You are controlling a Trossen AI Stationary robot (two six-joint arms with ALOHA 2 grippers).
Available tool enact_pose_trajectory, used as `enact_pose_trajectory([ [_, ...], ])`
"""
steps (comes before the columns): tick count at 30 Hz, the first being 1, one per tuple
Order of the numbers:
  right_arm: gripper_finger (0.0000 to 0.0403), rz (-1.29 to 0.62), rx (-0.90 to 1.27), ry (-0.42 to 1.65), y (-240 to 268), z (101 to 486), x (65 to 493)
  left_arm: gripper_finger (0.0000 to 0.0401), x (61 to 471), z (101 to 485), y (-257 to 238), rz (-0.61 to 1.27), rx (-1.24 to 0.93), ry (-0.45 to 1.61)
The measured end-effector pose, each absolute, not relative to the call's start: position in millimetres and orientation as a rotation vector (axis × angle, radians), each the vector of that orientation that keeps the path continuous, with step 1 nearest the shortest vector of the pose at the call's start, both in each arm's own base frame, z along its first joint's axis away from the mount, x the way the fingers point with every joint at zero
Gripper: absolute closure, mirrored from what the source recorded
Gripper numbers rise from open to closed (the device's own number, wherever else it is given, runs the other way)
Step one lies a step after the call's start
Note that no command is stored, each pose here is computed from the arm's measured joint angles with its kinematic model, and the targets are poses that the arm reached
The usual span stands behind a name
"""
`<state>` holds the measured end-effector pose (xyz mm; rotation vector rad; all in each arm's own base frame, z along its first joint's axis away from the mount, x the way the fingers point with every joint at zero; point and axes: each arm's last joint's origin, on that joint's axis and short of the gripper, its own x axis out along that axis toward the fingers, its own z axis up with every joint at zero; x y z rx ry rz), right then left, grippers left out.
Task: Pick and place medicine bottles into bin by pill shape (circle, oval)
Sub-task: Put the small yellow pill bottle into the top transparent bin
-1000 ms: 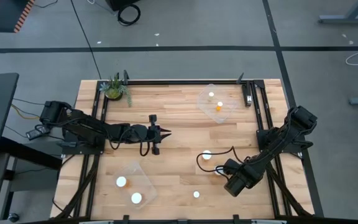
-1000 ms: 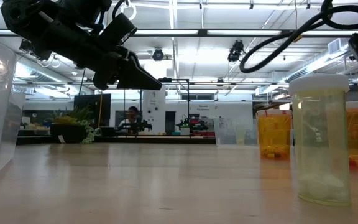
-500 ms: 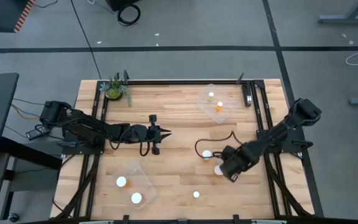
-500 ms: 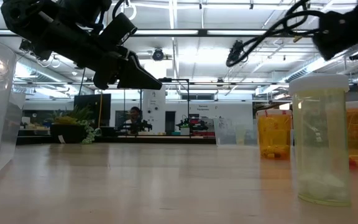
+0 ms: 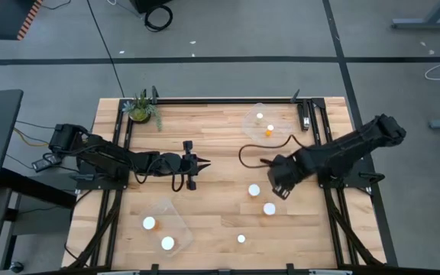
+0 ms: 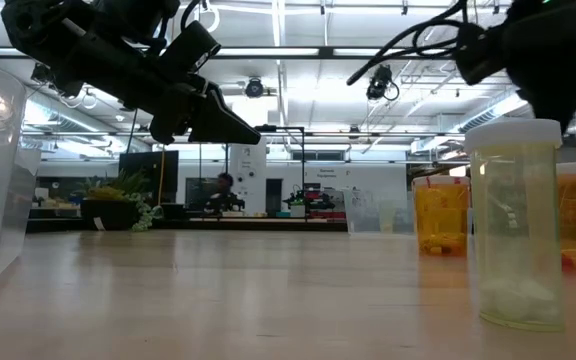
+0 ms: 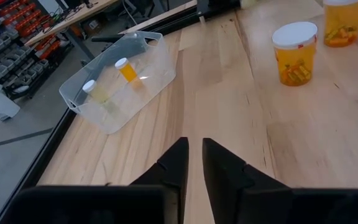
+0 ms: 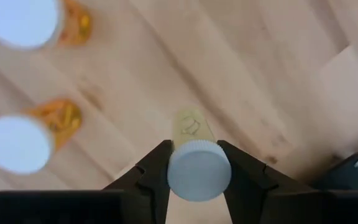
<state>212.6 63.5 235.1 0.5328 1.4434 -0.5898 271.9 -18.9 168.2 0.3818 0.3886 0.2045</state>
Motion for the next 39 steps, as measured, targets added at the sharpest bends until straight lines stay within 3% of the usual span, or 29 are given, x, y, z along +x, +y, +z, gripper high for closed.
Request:
enact_pose_trajectory([
  [10, 0.0273, -0.586, 0.517, 1.441, 13, 240, 223, 0.035, 272, 168, -19, 0.203, 0.391, 0.389],
  [24, 0.0273, -0.59, 0.422, 1.274, -54, 296, 256, 0.0348, 272, 168, -19, 0.2, 0.405, 0.39],
  [39, 0.0273, -0.617, 0.379, 1.434, -135, 256, 287, 0.0342, 272, 168, -19, 0.2, 0.406, 0.396],
])
